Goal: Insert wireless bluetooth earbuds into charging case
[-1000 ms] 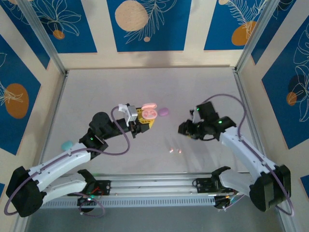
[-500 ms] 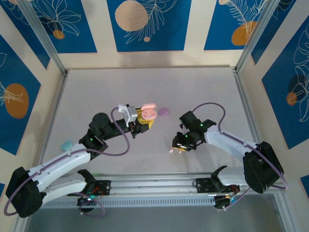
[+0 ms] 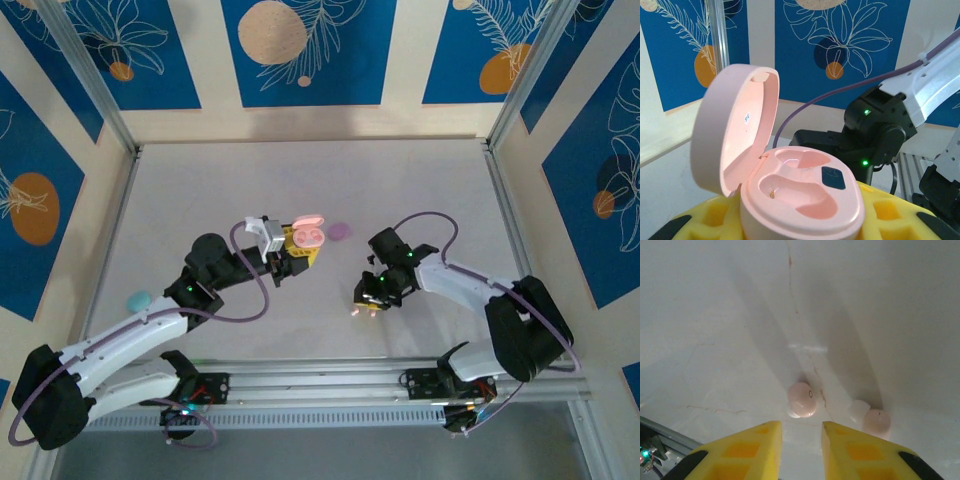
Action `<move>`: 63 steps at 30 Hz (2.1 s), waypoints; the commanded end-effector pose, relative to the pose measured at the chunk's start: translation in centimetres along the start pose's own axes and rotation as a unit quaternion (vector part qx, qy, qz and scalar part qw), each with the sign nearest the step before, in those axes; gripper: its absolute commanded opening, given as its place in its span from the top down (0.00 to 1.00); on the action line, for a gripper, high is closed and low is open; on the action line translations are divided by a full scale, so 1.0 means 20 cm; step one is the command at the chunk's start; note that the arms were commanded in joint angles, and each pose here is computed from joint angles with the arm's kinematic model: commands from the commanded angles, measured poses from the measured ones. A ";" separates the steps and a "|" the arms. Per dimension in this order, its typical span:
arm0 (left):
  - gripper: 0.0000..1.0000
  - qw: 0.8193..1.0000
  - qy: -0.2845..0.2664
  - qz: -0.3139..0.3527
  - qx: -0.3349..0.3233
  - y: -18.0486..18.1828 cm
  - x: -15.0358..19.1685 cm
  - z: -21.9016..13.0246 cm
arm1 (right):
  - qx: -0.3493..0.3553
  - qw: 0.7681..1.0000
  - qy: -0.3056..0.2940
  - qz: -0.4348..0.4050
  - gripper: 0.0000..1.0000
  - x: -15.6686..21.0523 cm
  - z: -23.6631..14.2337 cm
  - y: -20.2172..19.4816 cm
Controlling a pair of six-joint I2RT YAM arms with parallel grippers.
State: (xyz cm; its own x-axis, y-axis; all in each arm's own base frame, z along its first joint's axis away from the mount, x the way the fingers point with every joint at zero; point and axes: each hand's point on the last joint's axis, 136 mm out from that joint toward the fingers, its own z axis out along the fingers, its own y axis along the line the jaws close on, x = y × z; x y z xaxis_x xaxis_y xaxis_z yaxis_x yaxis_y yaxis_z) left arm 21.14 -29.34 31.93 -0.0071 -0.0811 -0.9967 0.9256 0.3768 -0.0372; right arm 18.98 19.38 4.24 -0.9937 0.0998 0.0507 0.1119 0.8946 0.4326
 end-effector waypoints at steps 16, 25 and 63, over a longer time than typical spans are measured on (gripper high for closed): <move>0.71 1.000 -0.007 0.006 -0.002 0.00 -0.02 -0.02 | 0.015 0.999 0.033 -0.016 0.70 -0.03 0.10 0.04; 0.70 1.000 -0.007 0.003 0.000 -0.01 -0.02 -0.02 | 0.040 0.998 0.055 -0.018 0.70 0.00 0.15 0.02; 0.70 1.000 -0.005 -0.004 0.007 -0.01 -0.01 0.00 | 0.004 0.997 0.073 -0.023 0.71 0.03 0.22 0.15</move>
State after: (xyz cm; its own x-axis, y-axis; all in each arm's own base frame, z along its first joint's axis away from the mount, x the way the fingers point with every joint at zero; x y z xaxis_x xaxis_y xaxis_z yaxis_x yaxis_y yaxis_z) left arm 21.17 -29.36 31.56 -0.0183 -0.0745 -0.9971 0.9252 0.3768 -0.0451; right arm 18.70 23.12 1.78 -0.9903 -0.0001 0.1388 0.0580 0.9083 0.4143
